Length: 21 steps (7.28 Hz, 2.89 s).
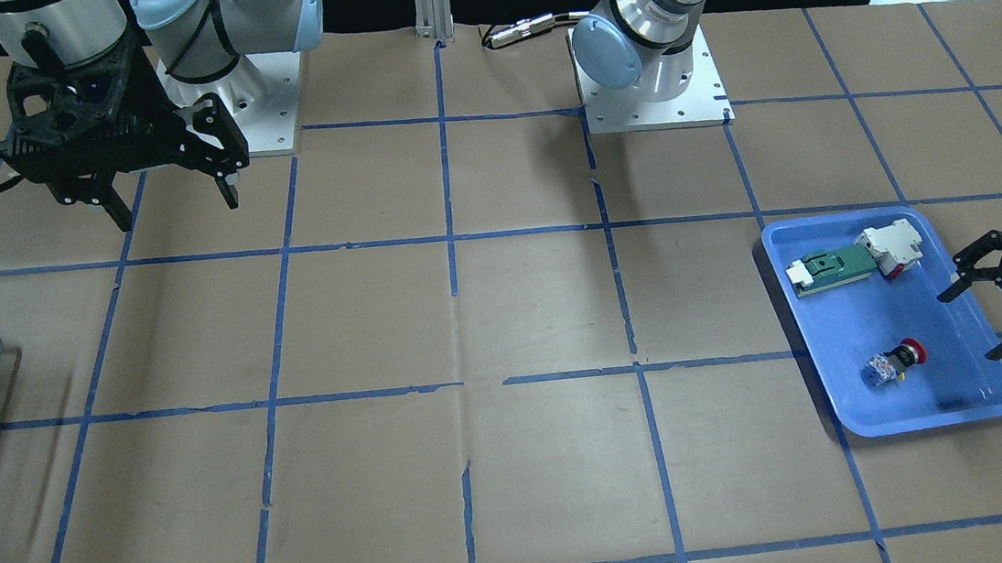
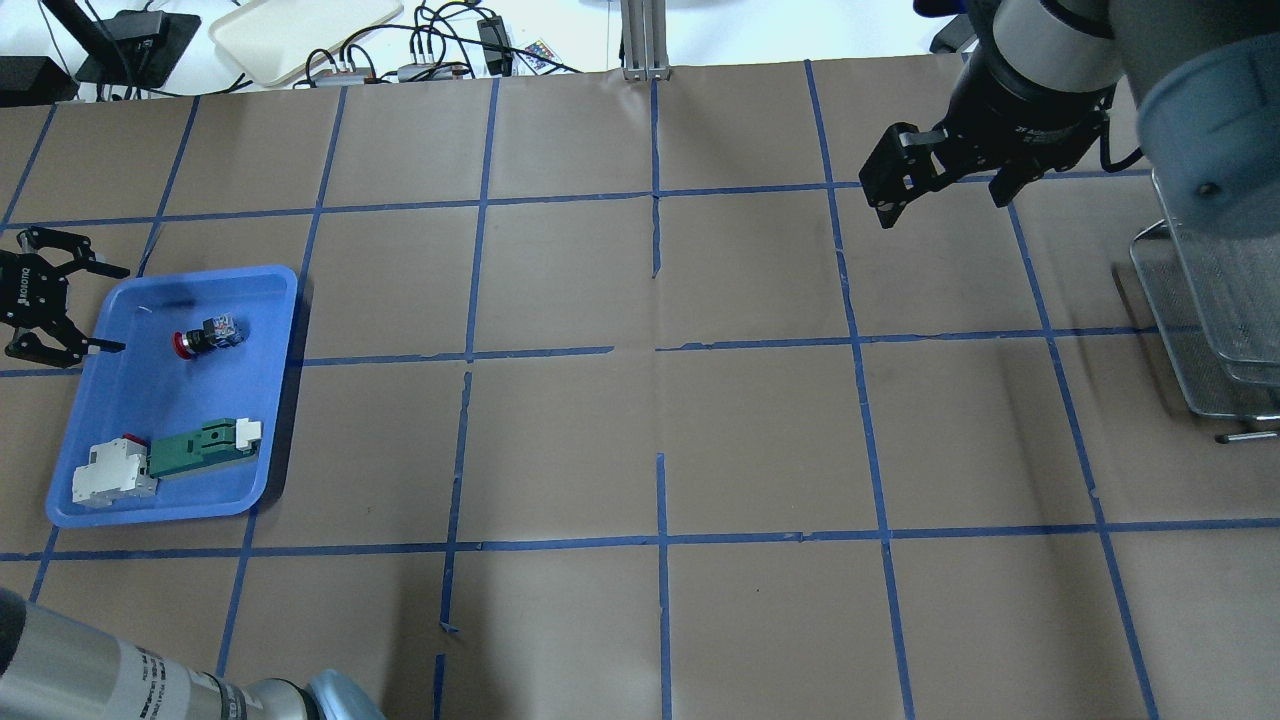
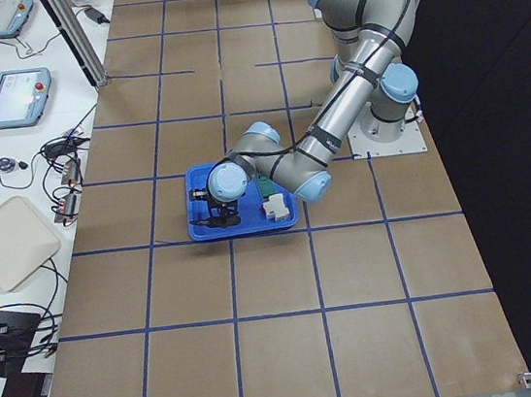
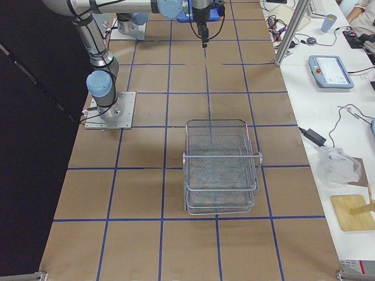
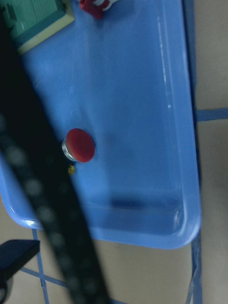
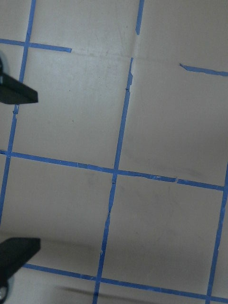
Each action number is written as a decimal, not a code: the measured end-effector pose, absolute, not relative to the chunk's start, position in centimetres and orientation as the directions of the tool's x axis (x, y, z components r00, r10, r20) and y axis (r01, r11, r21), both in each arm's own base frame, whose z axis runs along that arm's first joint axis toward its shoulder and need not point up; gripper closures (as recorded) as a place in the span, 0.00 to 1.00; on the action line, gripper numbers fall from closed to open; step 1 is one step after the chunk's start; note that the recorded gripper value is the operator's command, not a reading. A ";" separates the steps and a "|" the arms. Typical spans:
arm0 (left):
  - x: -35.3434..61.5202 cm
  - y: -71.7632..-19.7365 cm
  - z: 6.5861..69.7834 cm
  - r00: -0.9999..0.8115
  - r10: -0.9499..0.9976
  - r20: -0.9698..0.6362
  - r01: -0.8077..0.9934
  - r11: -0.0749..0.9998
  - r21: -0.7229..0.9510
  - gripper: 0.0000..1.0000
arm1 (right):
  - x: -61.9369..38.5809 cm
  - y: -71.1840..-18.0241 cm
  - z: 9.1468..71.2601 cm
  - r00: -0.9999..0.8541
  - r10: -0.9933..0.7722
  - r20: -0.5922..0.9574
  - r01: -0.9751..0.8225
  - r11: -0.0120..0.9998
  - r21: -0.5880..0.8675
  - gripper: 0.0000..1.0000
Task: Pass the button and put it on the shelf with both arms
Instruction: 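Close the left gripper on the red-capped button in the tray, then lift the button with the left gripper toward the right gripper while the right arm approaches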
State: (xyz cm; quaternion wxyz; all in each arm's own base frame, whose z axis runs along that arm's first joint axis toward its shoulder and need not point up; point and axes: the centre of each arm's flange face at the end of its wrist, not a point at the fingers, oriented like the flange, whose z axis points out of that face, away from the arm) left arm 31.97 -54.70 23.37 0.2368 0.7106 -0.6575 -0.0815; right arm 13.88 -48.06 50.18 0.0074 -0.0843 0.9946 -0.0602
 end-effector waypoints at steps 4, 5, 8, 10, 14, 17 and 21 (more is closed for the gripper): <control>32.1 -54.2 18.8 0.215 -0.969 0.123 -0.825 -0.113 0.554 0.00 | 13.8 -48.0 50.3 -0.986 -0.168 -0.002 -0.167 0.979 -0.120 0.00; 32.3 -54.1 18.0 0.222 -0.969 0.107 -0.816 -0.124 0.565 0.00 | 13.8 -47.9 50.3 -0.986 -0.168 -0.001 -0.167 0.979 -0.121 0.00; 32.5 -53.9 16.6 0.244 -0.967 0.075 -0.798 -0.156 0.582 0.00 | 13.9 -47.8 50.5 -0.985 -0.172 -0.002 -0.170 0.978 -0.123 0.00; 32.5 -53.9 15.7 0.250 -0.967 0.060 -0.790 -0.167 0.590 0.09 | 13.9 -47.6 50.8 -0.980 -0.200 0.003 -0.198 0.972 -0.129 0.00; 32.6 -53.9 15.1 0.252 -0.966 0.051 -0.785 -0.173 0.595 1.00 | 13.9 -47.4 51.0 -0.970 -0.244 0.010 -0.243 0.961 -0.134 0.00; 32.7 -54.0 16.0 0.248 -0.968 0.046 -0.784 -0.173 0.596 1.00 | 13.9 -47.5 51.2 -0.966 -0.258 0.014 -0.258 0.956 -0.142 0.00; 26.8 -57.0 24.2 0.045 -0.988 0.146 -0.824 0.046 0.565 1.00 | 14.0 -46.5 53.1 -0.884 -0.465 0.044 -0.465 0.867 -0.178 0.00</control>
